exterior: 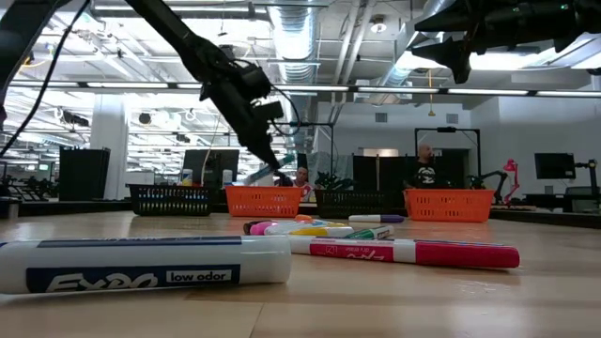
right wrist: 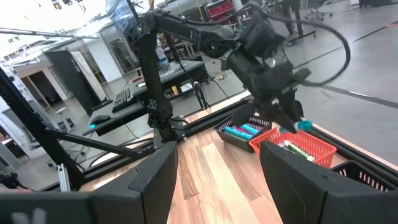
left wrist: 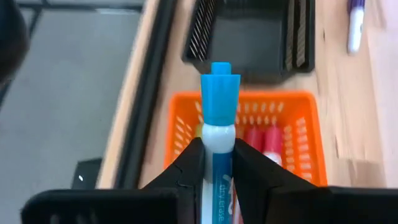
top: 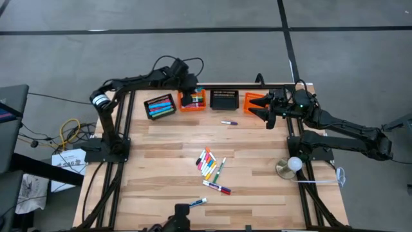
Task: Pick & Place Markers
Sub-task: Put the light blue marker pen into the left orange bin
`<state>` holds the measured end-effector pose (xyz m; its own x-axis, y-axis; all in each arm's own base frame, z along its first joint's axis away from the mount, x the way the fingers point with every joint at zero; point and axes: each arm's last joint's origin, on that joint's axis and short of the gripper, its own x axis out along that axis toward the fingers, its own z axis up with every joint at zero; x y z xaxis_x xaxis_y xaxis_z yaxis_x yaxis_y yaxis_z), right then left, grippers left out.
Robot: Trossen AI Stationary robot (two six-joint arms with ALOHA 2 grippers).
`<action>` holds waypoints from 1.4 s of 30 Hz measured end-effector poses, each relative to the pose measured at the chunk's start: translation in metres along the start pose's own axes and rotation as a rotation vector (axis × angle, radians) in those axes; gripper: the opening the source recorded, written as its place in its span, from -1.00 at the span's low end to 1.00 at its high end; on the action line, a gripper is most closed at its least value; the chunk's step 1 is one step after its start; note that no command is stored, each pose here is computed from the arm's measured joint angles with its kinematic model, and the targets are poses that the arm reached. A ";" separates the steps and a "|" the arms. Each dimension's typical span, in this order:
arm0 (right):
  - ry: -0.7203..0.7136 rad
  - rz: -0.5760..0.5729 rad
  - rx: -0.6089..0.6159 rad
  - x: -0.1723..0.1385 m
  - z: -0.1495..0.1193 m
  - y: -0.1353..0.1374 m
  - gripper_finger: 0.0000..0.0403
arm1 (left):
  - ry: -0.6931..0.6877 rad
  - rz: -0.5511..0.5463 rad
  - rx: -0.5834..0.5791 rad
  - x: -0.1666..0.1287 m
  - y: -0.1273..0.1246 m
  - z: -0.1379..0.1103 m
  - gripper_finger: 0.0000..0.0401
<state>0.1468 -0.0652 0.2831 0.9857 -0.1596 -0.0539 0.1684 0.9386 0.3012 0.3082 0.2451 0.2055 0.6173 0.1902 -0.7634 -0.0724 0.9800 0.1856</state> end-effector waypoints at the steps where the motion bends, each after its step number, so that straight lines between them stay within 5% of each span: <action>1: 0.000 0.000 0.000 0.000 0.000 0.000 0.08 | 0.016 -0.006 0.000 0.002 -0.002 -0.001 -0.70; 18: 0.000 0.002 0.000 0.000 0.000 0.000 0.08 | 0.157 -0.088 0.018 0.025 -0.018 -0.014 -0.70; 42: 0.001 0.002 0.000 0.000 0.000 0.000 0.08 | 0.188 -0.107 0.001 0.029 -0.021 -0.021 -0.70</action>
<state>0.1470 -0.0650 0.2830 0.9861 -0.1573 -0.0542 0.1664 0.9389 0.3013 0.3110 0.2308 0.1667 0.4648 0.0932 -0.8805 -0.0137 0.9951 0.0981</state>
